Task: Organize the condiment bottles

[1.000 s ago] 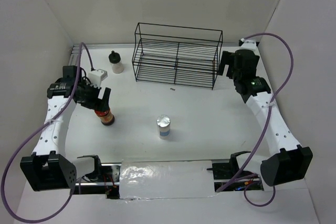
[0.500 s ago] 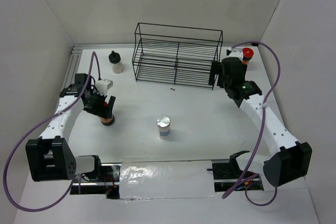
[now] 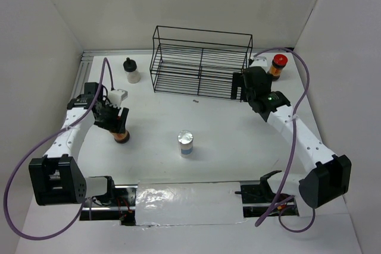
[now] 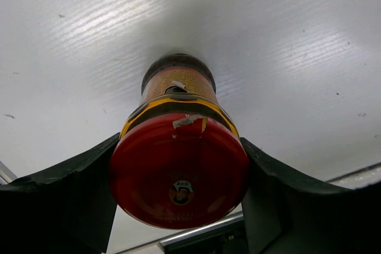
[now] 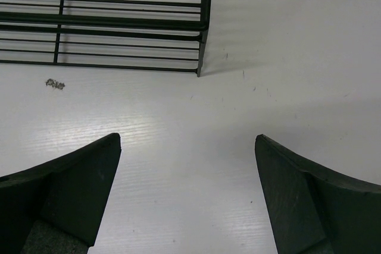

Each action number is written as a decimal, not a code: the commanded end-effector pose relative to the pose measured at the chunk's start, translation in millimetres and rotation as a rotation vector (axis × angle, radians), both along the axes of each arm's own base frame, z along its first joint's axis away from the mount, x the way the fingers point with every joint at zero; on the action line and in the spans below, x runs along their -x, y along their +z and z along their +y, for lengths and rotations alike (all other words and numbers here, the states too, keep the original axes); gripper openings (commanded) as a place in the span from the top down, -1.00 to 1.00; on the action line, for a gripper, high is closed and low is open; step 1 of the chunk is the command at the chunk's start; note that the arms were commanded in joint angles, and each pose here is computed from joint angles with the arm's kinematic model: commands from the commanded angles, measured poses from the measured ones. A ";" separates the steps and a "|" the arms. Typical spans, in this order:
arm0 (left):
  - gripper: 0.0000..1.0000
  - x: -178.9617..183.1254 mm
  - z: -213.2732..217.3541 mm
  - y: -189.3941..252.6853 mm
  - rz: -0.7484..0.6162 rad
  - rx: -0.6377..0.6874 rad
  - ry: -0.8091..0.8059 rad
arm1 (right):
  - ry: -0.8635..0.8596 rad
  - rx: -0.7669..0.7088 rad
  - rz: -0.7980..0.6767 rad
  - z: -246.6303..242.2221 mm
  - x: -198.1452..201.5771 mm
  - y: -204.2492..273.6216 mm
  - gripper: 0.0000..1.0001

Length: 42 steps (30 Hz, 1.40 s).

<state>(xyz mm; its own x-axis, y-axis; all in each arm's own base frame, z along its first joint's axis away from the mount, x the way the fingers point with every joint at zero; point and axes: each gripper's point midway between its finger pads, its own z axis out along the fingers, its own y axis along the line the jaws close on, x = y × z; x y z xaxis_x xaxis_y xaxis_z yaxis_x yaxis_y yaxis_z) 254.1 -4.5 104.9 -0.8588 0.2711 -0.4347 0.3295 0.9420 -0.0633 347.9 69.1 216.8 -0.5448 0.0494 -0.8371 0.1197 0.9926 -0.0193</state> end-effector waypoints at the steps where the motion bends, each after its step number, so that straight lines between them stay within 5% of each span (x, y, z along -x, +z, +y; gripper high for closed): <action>1: 1.00 -17.0 -9.0 46.8 -0.108 0.034 -0.035 | -0.011 0.013 -0.021 1.4 -3.7 12.3 -1.00; 8: 1.00 -29.1 -60.6 117.4 -0.159 0.151 -0.219 | 0.301 0.010 -0.085 56.9 -2.4 28.6 -1.00; 11: 1.00 -30.2 -89.6 143.6 -0.195 0.193 -0.329 | 0.698 -0.005 -0.205 123.9 13.1 48.1 -1.00; 14: 1.00 -32.8 -124.4 175.7 -0.235 0.255 -0.447 | 1.067 -0.081 -0.494 200.0 39.5 92.4 -1.00; 17: 1.00 -32.4 -140.9 191.4 -0.256 0.283 -0.503 | 1.187 -0.045 -0.611 234.5 51.1 106.2 -1.00; 23: 1.00 -22.3 -165.3 207.5 -0.306 0.285 -0.630 | 1.473 0.019 -0.557 308.9 83.1 70.4 -0.99; 35: 1.00 -2.0 -182.2 203.9 -0.291 0.323 -0.718 | 1.491 -0.120 -0.643 355.5 94.1 64.5 -0.93; 42: 1.00 -4.2 -181.8 213.0 -0.337 0.317 -0.717 | 1.473 -0.142 -0.615 360.4 87.2 53.5 -0.35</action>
<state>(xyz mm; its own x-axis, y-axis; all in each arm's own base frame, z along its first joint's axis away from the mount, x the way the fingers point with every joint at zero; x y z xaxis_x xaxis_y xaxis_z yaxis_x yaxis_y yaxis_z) 263.8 -165.8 276.3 -0.4817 0.5833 -0.6540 0.8339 0.5346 -0.1375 261.3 421.4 255.7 0.2055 -0.1514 -0.9669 -0.9435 0.2317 -0.2368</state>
